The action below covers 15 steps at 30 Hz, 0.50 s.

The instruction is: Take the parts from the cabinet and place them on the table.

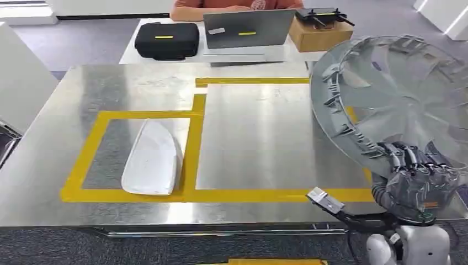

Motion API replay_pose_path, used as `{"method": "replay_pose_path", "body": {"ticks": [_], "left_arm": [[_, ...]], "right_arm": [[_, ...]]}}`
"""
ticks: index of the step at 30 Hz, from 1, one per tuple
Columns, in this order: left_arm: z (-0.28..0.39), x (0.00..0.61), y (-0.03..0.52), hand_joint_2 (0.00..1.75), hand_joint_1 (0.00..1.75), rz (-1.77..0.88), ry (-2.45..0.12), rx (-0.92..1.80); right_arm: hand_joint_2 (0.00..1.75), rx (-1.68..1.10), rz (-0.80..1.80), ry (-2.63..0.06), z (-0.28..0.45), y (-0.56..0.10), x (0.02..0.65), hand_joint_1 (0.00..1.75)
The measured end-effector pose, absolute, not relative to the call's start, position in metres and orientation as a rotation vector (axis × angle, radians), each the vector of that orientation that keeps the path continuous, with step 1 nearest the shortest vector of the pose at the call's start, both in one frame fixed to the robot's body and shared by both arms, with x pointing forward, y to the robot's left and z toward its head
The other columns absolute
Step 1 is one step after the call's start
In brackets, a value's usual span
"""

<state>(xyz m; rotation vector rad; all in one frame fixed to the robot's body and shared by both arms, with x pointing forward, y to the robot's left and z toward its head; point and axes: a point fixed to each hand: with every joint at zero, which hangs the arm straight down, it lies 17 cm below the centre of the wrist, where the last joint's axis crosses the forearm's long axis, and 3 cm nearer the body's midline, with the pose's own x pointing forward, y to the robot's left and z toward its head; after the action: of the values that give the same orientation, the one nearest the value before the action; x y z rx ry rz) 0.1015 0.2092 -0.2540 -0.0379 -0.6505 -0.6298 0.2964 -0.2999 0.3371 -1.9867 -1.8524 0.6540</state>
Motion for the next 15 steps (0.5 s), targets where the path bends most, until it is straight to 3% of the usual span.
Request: {"method": "replay_pose_path", "body": {"ticks": [4,15], "left_arm": [[-0.254,0.106,0.17,1.75,0.0,-0.692,-0.62,-0.002],[-0.254,0.106,0.162,1.75,0.0,-0.703,-0.596,0.013]], "right_arm": [[1.75,-1.981,0.734,-1.851,0.327,-0.296,0.296,1.75],[1.75,-1.962,0.788,-1.797,0.308,-0.301,0.299,1.75]]}}
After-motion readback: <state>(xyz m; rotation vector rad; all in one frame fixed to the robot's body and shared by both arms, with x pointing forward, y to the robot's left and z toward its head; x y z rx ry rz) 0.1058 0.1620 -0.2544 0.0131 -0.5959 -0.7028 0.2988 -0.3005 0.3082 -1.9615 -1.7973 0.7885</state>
